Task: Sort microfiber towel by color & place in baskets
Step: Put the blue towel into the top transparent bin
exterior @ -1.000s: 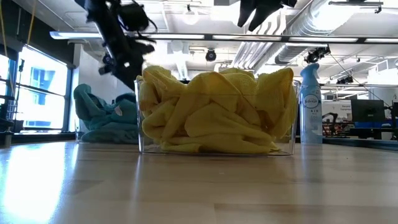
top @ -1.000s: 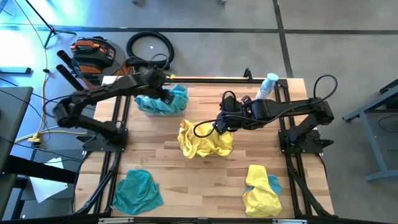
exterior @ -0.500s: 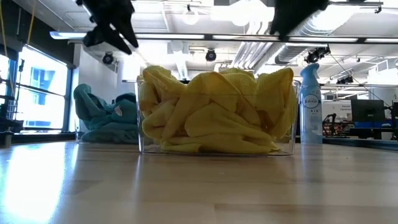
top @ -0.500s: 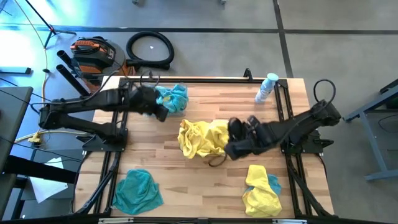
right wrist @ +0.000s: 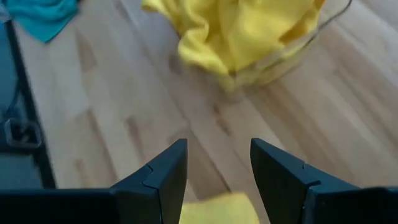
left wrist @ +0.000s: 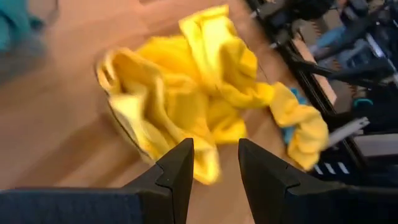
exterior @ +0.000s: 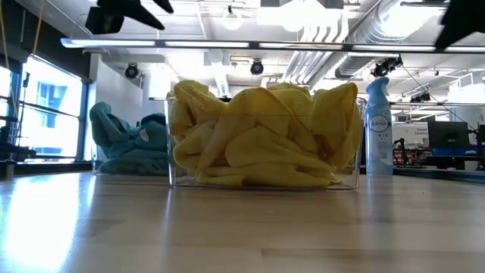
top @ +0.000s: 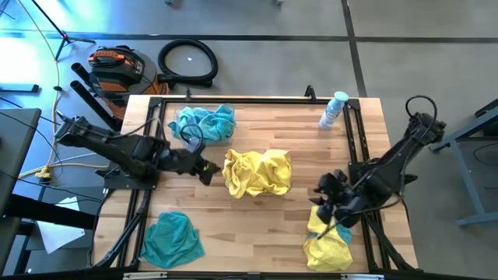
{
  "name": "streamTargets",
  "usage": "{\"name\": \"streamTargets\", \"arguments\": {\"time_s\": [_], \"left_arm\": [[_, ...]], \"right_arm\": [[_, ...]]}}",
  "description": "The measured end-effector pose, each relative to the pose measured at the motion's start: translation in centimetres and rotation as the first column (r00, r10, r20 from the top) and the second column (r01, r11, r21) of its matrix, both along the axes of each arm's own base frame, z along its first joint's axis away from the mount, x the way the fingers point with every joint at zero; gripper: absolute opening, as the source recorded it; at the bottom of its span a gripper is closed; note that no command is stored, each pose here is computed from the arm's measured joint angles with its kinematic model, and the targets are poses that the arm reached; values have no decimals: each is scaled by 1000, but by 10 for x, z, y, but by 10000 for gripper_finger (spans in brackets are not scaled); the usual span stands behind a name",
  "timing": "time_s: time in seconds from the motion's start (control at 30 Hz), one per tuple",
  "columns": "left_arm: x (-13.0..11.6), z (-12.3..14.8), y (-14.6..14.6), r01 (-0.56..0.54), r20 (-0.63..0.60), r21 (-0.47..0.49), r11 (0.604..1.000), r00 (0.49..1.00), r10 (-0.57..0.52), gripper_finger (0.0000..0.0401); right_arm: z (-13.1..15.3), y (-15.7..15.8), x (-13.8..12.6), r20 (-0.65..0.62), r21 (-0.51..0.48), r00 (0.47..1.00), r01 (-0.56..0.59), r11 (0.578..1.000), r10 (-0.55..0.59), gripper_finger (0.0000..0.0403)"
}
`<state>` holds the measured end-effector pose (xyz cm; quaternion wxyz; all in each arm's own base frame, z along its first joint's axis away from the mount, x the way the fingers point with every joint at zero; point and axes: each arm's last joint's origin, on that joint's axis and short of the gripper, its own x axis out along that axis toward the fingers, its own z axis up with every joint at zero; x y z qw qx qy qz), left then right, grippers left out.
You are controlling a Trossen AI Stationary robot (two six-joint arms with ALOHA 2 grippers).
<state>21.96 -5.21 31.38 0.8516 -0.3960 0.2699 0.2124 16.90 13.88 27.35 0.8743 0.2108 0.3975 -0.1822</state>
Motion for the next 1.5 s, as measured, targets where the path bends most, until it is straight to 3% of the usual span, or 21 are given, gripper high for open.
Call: {"name": "streamTargets", "arguments": {"time_s": [0.13,0.37,0.63,0.77,0.93,1.07,1.2,1.5], "left_arm": [[9,-3,-22,14,56,-22,1000,998,-13,117],[23,-4,-60,63,149,-25,998,987,-59,116],[42,39,-98,132,182,168,977,970,-162,99],[49,52,-109,168,84,202,965,979,-188,91],[42,38,-113,166,-191,101,981,971,-144,87],[28,10,-123,178,-431,-11,984,887,-165,87],[13,-21,-144,209,-543,-40,977,816,-197,87],[-29,-78,-159,-44,-670,-27,999,742,15,115]], "right_arm": [[-8,-4,-20,11,48,1000,-17,999,17,171],[-29,-8,-34,3,125,999,36,992,-37,171],[-36,-5,-34,-10,173,1000,20,985,-18,171],[-36,-4,-33,-4,178,1000,19,984,-18,171],[-36,-4,-33,-4,179,1000,19,984,-18,171],[-36,-4,-33,0,183,1000,18,983,-19,171],[-36,-3,-32,13,182,1000,21,983,-23,171],[-35,-3,-31,26,177,999,25,984,-30,171]]}}
